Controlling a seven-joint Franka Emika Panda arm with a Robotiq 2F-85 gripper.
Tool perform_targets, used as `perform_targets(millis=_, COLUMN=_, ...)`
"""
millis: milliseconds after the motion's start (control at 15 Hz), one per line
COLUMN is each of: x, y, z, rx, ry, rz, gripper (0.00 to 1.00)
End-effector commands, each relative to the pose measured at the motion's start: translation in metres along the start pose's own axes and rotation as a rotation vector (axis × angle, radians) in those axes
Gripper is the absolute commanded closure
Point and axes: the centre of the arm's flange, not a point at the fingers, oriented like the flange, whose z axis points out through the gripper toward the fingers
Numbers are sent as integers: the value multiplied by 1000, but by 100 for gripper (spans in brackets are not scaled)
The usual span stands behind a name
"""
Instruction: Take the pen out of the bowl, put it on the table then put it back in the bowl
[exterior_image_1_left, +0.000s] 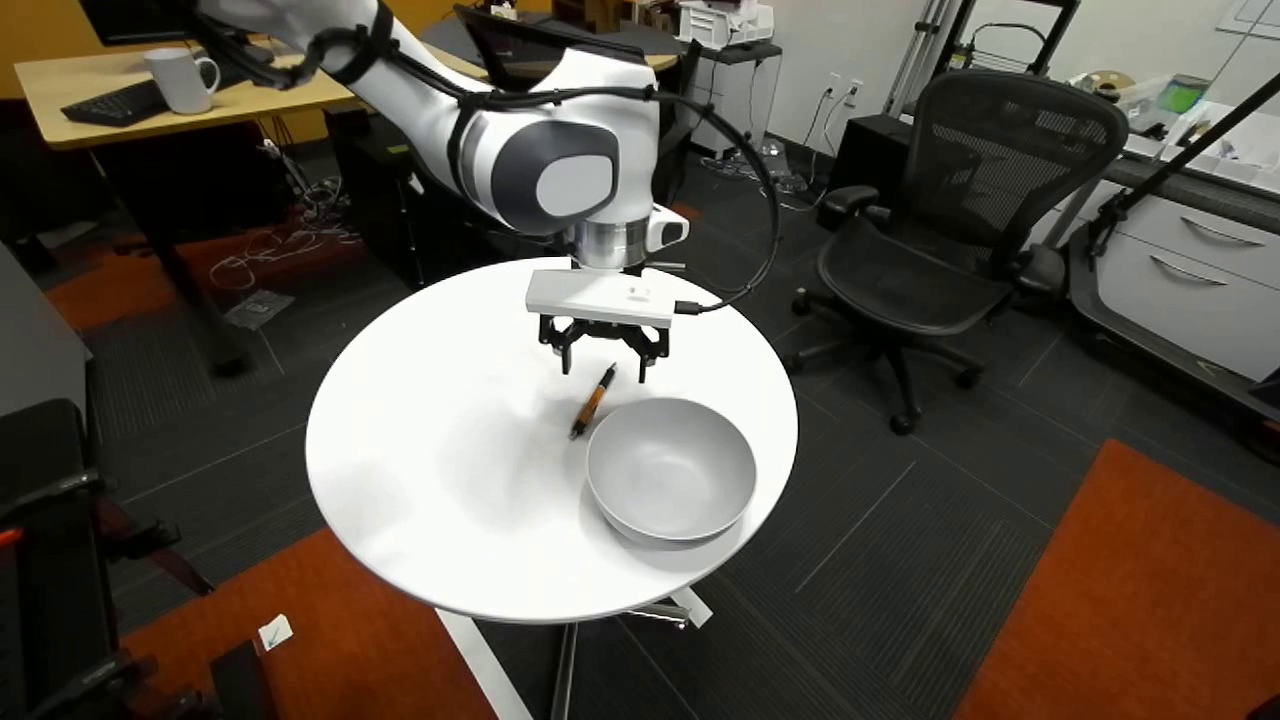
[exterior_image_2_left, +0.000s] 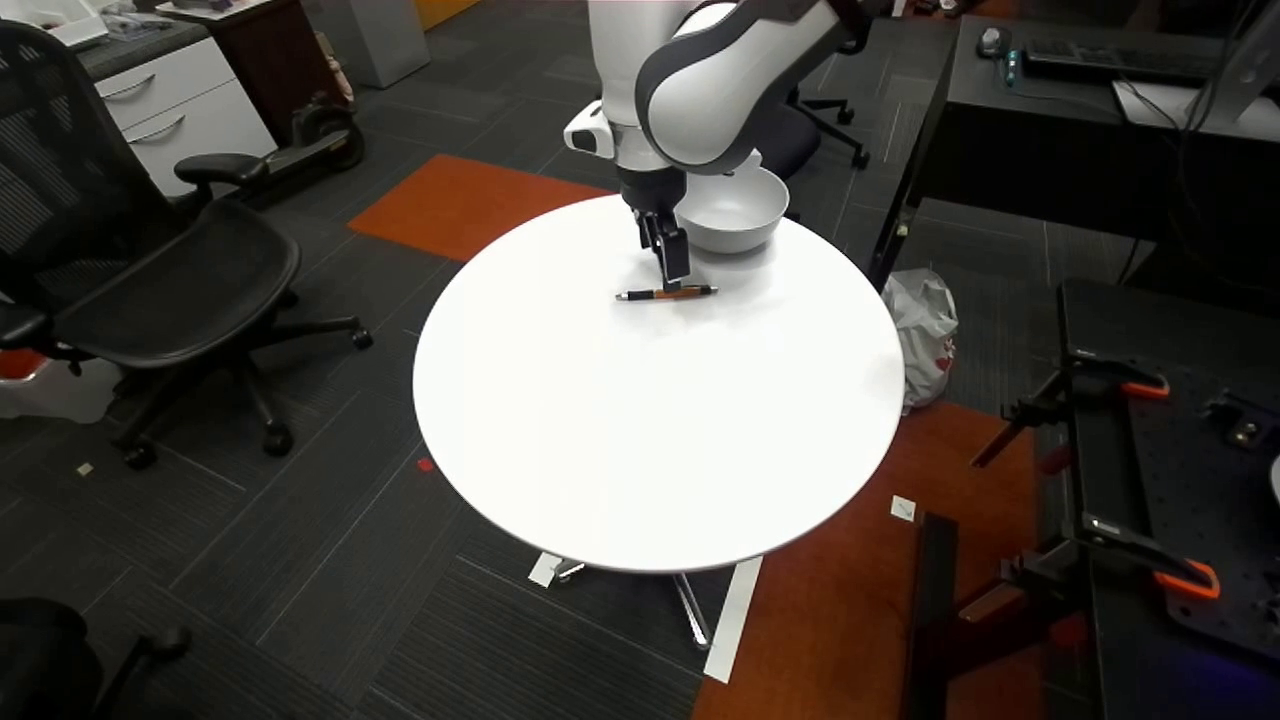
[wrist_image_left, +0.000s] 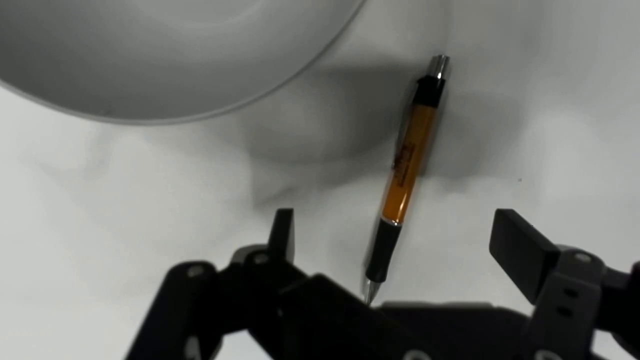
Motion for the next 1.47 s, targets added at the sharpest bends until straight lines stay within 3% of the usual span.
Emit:
perform_targets(millis=0, x=5, y=12, z=7, rx=19, ry=31, rz=-8, gripper=0)
perform_targets(millis=533, x=8, y=18, z=24, rx=32, ry=42, rz=1, gripper=0)
perform_targets(millis=600, x=8, y=19, z=25, rx=30, ry=45, rz=2, gripper=25)
perform_targets(millis=733, x=9, y=20, z=27, rx=31, ry=47, rz=2, gripper=34)
perform_targets(millis=1267, x=12, y=24, z=27, rx=34, ry=59, rz=11, gripper=95)
perform_targets(millis=1400, x=16, y=17, z=21, rx=19, ry=47, rz=11, gripper=100)
